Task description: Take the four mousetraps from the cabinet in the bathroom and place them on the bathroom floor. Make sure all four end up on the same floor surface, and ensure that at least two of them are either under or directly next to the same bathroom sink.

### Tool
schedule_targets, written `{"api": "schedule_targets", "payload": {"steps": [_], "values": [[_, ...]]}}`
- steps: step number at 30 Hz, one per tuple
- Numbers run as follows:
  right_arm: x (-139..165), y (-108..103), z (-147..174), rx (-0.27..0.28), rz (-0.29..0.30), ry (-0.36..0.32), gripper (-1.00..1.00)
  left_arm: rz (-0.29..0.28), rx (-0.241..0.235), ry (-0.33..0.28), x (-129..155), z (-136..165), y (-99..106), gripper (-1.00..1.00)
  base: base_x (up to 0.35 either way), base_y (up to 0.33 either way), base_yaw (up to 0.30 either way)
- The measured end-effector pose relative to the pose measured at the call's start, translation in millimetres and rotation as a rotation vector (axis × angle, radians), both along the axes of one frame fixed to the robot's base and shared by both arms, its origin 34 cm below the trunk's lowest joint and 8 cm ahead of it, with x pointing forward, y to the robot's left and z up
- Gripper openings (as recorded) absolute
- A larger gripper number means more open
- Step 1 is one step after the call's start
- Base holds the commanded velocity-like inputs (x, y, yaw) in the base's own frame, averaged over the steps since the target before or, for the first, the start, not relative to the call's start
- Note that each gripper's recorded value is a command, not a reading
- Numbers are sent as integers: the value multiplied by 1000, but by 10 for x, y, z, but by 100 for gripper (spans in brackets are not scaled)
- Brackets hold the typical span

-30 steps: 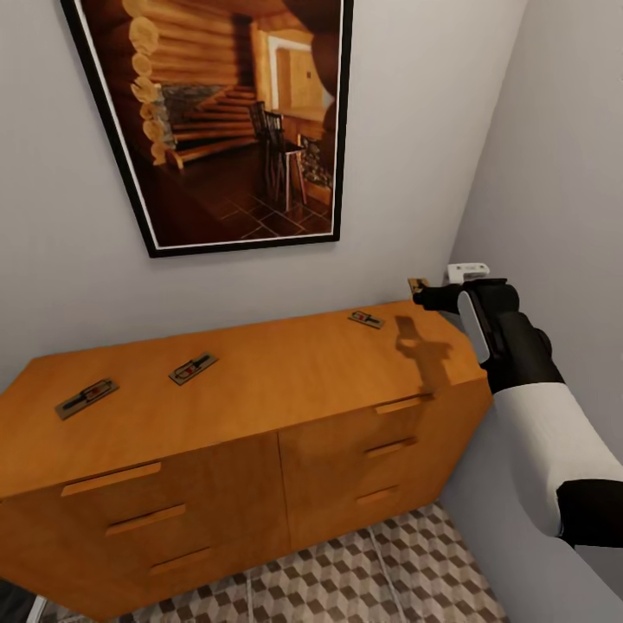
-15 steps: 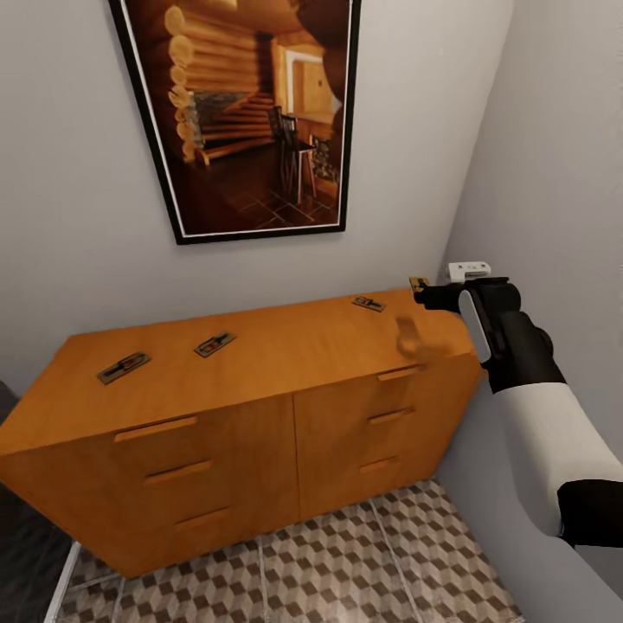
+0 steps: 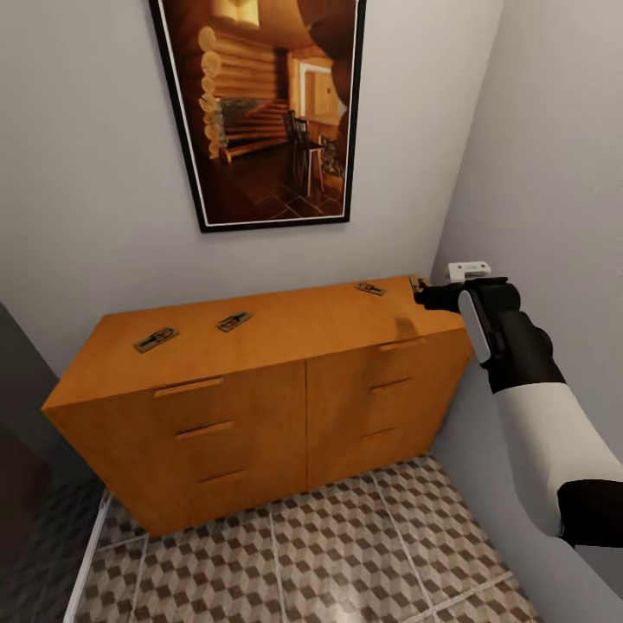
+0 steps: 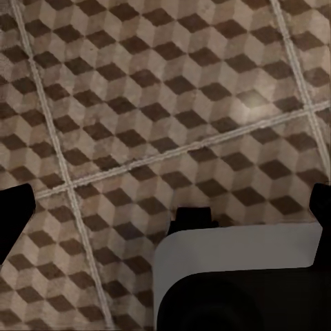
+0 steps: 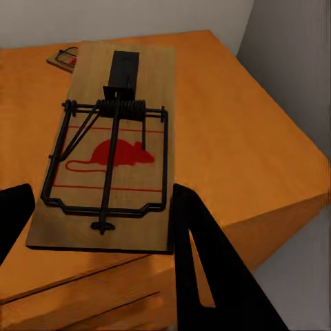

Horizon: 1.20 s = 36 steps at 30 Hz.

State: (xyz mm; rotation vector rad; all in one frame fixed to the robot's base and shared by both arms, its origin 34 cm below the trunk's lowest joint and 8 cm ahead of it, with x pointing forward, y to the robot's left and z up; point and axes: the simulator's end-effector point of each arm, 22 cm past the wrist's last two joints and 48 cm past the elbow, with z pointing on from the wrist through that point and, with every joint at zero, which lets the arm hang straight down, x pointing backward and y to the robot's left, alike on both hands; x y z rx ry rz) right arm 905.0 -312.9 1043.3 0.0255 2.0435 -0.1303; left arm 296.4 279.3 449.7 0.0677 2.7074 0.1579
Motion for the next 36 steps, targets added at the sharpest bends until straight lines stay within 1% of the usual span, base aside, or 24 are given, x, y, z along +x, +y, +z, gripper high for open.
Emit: {"api": "schedule_targets", "payload": {"steps": [25,28,32,36], "values": [[6,-9,-46,-2,-2,8,-100,0,-1,0,0,0,-10,100,-339,2,0],[9,-14,-135,-1,-2,27,-100,0,-1,0,1,0,-8,100,-331,0,0],[13,-29,-331,4,-5,64,-100,0,-1,0,0,1,-6,100,-135,0,0],[95,-50,-471,6,-6,34,-100,-1,-1,0,-1,1,-11,100,-31,0,0]]}}
